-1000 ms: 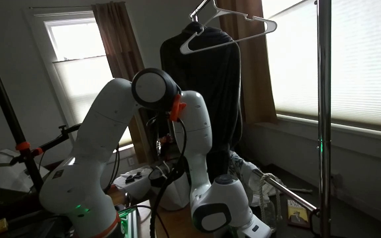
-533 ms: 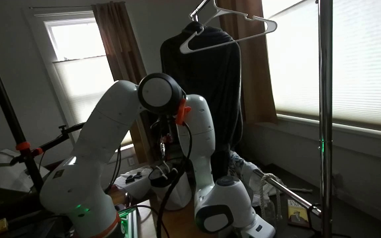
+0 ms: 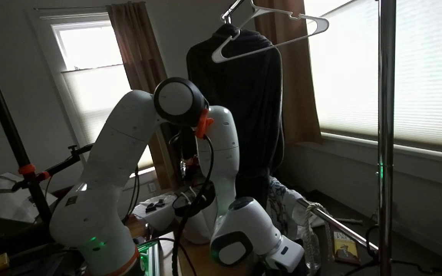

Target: Put the black hanger on the top rail

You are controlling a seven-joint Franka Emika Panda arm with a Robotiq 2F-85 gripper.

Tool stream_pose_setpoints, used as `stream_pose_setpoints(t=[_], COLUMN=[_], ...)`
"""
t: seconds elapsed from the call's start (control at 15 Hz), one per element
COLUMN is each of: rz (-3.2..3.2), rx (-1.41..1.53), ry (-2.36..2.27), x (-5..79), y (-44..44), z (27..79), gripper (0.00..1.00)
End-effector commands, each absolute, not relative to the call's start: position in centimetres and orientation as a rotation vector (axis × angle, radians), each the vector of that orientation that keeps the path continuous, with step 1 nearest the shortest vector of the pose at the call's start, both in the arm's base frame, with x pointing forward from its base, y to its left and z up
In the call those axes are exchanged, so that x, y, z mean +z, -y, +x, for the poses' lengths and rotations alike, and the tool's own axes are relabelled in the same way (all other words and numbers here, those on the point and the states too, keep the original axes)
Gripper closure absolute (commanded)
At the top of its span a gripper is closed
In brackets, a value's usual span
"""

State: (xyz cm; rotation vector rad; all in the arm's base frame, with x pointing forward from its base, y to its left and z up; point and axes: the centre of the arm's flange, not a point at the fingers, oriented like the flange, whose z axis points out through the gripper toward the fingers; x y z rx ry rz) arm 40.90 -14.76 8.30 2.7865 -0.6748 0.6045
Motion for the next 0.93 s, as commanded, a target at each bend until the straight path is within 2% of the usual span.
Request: stream_pose_setpoints(t=[0.0, 0.4, 0.87], rz=[2.843, 2.974, 3.004], rx=[0.64, 0.539, 0.188], ry=[0.523, 0.238, -0.061], x=[12.1, 14.0, 15.9], y=[13.2, 12.8, 19.9], z=[37.4, 33.0, 28.4], gripper=[0.98, 0.98, 0.98])
